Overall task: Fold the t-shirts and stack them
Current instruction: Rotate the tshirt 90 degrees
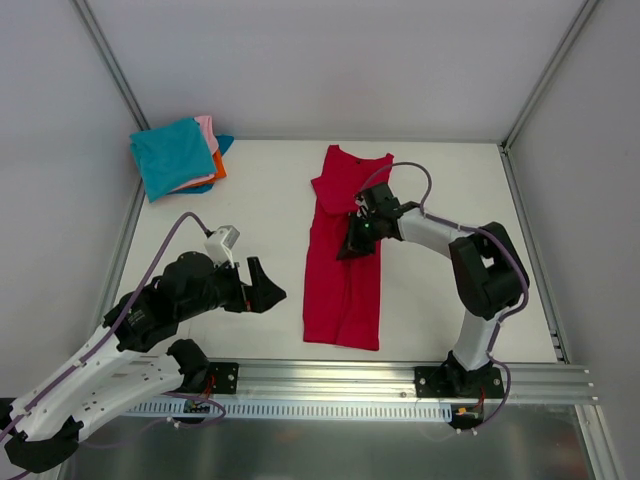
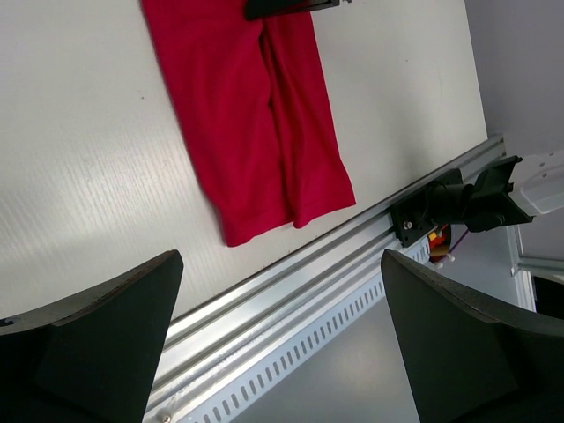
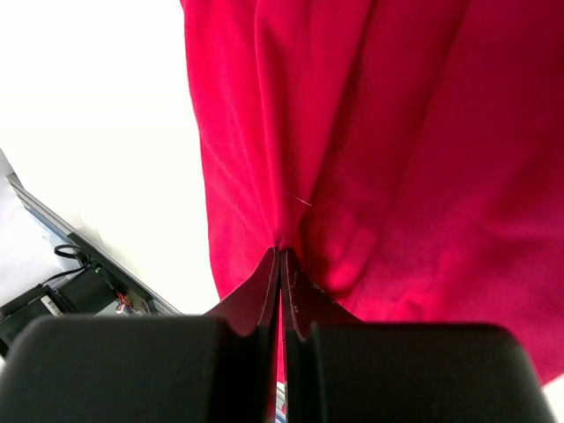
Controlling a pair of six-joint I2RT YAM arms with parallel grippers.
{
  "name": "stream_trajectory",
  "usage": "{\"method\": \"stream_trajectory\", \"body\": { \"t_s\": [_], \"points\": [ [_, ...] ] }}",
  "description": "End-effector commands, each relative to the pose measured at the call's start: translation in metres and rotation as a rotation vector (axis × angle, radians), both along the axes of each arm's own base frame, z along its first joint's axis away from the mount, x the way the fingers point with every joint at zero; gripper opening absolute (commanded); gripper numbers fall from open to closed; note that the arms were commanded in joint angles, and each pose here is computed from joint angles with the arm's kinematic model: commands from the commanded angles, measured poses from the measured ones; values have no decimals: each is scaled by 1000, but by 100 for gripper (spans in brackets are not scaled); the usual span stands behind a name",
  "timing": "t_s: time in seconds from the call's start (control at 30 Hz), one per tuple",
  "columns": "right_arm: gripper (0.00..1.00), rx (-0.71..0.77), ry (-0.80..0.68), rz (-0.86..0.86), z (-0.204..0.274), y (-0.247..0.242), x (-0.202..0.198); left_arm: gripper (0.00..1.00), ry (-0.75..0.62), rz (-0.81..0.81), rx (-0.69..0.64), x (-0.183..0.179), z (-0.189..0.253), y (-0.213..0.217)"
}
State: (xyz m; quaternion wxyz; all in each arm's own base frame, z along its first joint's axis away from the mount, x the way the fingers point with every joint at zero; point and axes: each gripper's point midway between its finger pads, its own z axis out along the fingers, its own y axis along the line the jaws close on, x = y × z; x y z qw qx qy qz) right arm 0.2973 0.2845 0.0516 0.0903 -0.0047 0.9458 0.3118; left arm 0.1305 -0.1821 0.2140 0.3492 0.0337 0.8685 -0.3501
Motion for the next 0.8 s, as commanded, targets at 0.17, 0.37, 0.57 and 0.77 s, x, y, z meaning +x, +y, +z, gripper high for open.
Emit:
{"method": "stream_trajectory", "body": {
  "t_s": [0.17,0.37,0.57,0.77],
  "points": [
    [0,-50,2,-14,-2,-21,-18,99,-17,5,6,1,1,3],
    [0,-68,14,-16,-10,-27,-25,99,-15,5,4,1,1,2],
    [99,-107,-10,-37,-8,-37,-26,99,-9,4,9,0,-1,3],
    [99,-131,-134,-58,43,-56,-32,98,11,-68,-33,-6,-11,-12]
  ]
}}
